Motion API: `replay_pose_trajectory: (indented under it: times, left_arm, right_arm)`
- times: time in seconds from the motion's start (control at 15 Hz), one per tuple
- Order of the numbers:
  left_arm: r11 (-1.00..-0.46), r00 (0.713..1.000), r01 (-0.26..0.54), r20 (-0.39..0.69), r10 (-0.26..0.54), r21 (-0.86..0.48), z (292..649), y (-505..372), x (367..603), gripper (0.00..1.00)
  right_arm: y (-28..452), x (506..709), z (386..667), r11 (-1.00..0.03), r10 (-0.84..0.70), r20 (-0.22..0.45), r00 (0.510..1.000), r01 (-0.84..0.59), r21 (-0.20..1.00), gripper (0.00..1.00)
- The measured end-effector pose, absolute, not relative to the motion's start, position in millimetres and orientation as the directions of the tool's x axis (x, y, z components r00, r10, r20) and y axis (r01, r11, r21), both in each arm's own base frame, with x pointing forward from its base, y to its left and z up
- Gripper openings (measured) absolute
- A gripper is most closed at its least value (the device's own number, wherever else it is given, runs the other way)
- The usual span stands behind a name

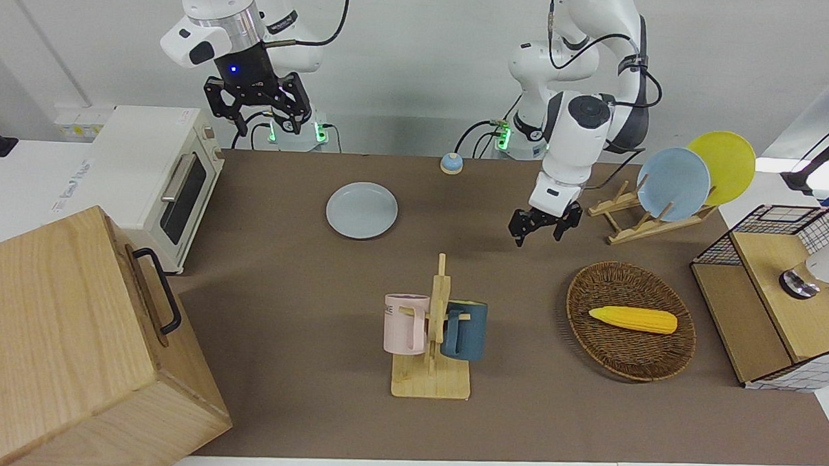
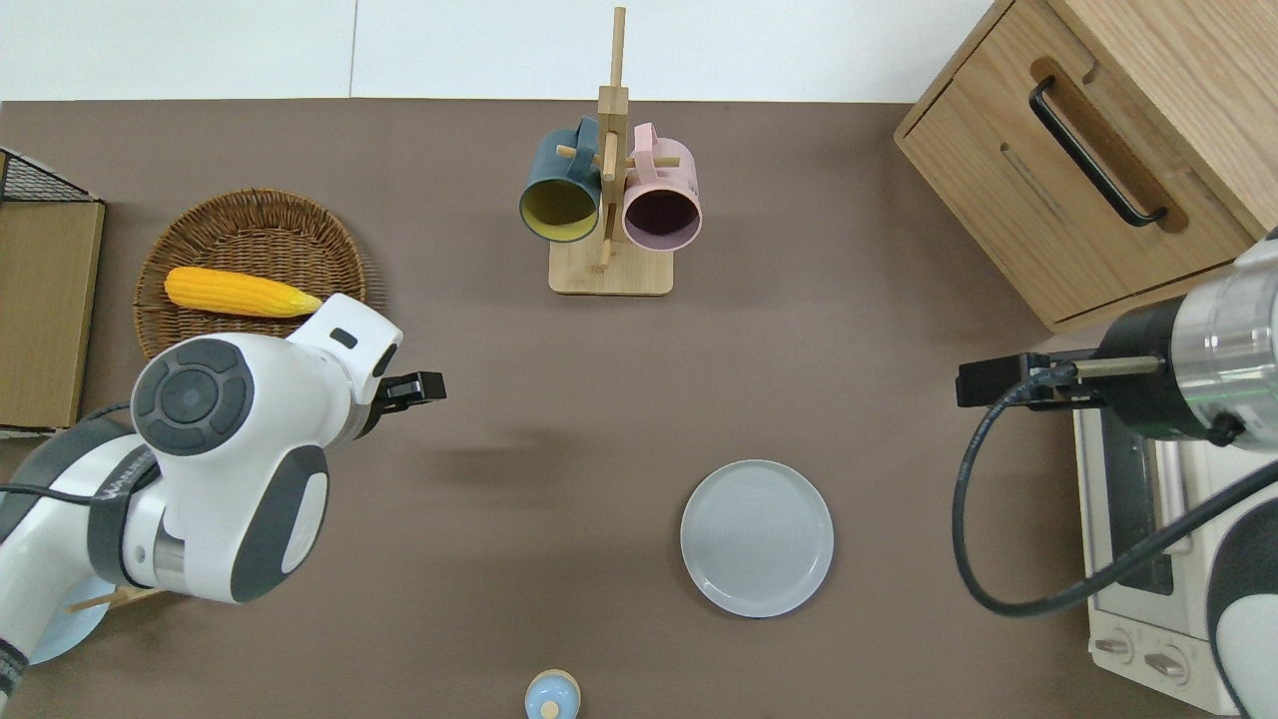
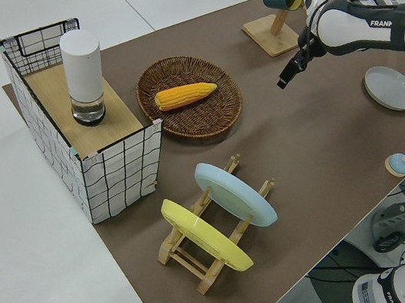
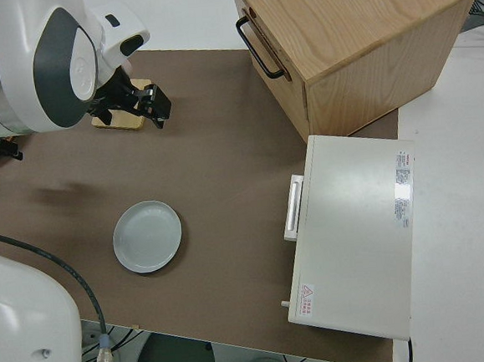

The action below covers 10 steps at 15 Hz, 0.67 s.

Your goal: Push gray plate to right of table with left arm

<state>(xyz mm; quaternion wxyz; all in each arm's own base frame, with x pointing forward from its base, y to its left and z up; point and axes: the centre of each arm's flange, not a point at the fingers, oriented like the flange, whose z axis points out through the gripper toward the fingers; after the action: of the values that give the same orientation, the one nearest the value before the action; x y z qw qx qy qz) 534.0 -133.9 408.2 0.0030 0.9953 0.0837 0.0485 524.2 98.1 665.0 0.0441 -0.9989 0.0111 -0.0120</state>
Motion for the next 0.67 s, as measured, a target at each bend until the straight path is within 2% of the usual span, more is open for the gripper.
replay_pose_trajectory:
  times: [0.67]
  left_arm:
    - [-0.986, 0.98, 0.164, 0.108, 0.165, 0.015, 466, -133, 553, 1.0]
  right_arm:
    - [98, 524, 665, -0.996, -0.023, 0.023, 0.999, -0.021, -0.088, 1.0]
